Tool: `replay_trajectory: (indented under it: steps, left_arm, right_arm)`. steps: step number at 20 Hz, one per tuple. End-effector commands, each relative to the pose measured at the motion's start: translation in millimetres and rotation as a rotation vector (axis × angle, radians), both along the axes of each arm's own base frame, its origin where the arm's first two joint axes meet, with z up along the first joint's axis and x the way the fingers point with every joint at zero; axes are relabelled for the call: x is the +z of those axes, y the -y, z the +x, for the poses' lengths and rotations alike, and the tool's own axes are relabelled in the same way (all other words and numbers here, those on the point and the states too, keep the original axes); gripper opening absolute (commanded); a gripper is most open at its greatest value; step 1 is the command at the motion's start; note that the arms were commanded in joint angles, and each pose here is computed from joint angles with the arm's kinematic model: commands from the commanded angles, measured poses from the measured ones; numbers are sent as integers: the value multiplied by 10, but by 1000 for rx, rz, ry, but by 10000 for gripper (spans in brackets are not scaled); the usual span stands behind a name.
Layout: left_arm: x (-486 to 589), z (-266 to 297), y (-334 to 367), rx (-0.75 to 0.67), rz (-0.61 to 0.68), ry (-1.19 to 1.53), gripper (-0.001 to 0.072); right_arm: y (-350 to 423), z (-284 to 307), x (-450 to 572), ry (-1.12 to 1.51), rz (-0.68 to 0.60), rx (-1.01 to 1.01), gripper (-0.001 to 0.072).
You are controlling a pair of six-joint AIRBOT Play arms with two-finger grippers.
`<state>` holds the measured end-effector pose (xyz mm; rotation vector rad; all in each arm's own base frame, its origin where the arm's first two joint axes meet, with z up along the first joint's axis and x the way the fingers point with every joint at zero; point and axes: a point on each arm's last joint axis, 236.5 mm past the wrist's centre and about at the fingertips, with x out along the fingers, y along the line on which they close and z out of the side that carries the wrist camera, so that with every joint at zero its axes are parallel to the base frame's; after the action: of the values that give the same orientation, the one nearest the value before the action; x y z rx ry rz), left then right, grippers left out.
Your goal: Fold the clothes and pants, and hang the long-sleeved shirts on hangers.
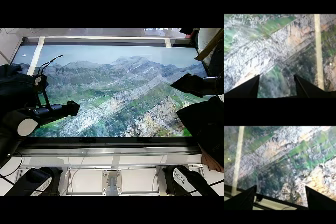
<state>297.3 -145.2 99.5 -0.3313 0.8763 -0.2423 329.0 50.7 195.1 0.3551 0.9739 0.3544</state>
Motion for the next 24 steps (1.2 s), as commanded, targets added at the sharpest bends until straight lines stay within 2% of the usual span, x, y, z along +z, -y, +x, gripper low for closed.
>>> replay_trajectory:
  steps: [1,15,16,18,20,21,22,24]
  left_arm:
    - [4,2,-3,1,0,1,465]
    - [78,111,0,7,-6,59,465]
    - [62,167,-148,13,79,89,465]
    - [32,281,-779,71,375,133,468]
    - [66,254,-1581,200,640,93,584]
    - [94,199,-1942,263,743,57,704]
    - [81,143,-2240,295,823,9,710]
    - [-120,59,-2617,315,876,-116,709]
  right_arm:
    - [-20,-54,-21,-21,0,15,690]
    - [-13,-44,-28,-21,-1,13,690]
    - [-9,-43,-31,-21,-3,12,690]
    - [-9,-43,-31,-21,-3,12,690]
    - [-5,-43,-33,-22,-5,11,690]
    - [0,-37,-32,-20,-6,9,690]
    - [8,-12,-20,-9,-6,2,690]
    - [43,95,37,32,0,-33,690]
